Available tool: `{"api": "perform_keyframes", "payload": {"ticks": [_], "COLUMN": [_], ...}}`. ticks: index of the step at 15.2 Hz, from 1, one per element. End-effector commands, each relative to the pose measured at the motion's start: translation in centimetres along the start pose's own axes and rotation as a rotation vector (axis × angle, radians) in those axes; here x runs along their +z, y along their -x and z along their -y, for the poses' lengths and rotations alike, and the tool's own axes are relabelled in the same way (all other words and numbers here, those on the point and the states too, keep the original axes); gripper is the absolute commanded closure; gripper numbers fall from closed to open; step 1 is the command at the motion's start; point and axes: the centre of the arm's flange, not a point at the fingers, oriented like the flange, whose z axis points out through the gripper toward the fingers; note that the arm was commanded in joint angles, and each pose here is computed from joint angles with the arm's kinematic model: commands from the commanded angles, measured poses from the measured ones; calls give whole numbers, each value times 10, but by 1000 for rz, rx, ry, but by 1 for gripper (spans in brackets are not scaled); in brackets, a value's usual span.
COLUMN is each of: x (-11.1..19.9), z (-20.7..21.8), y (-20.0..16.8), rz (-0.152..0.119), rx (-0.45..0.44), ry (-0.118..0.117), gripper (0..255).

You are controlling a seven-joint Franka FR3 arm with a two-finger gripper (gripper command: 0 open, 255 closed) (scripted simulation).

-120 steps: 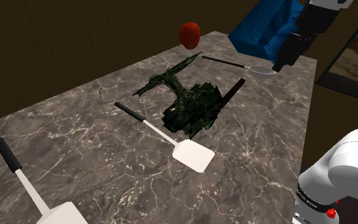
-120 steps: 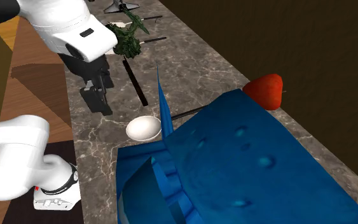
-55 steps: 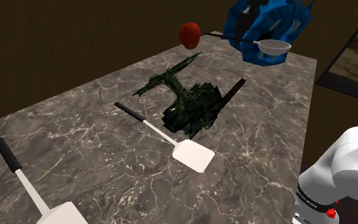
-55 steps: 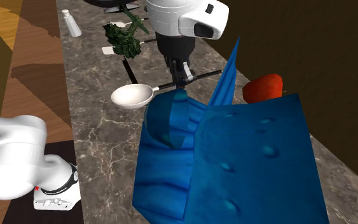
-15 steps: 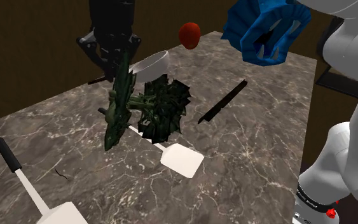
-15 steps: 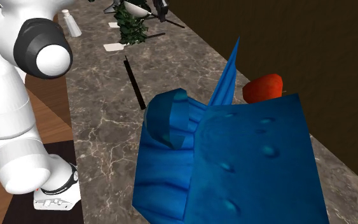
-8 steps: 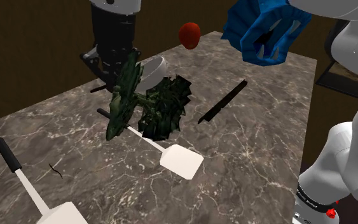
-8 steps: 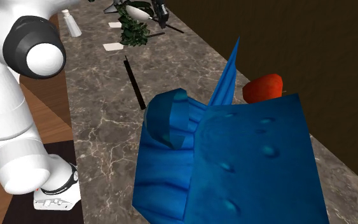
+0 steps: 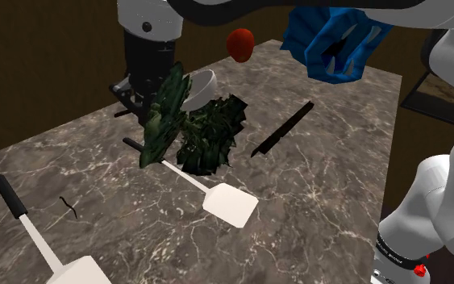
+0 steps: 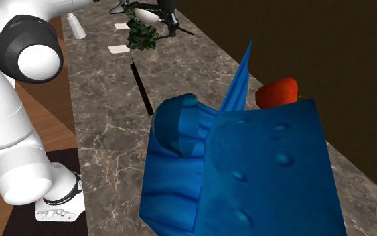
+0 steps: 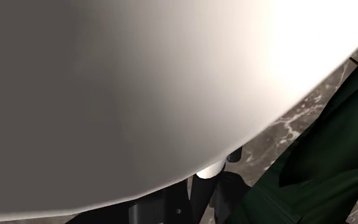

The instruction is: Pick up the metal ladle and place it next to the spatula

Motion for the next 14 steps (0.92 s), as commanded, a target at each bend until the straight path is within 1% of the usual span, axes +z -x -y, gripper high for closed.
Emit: {"api": "perform_keyframes", "payload": {"ticks": [1, 6, 7, 12, 14], "x": [16, 16, 19, 16, -10], "z": [0, 0, 0, 0, 0], "y": [3, 3, 2, 3, 2], "rz": [27, 27, 27, 27, 27], "rx": [-1, -1, -1, -1, -1], "ry": [12, 12, 12, 12, 12], "gripper": [255, 255, 0, 0, 0]}}
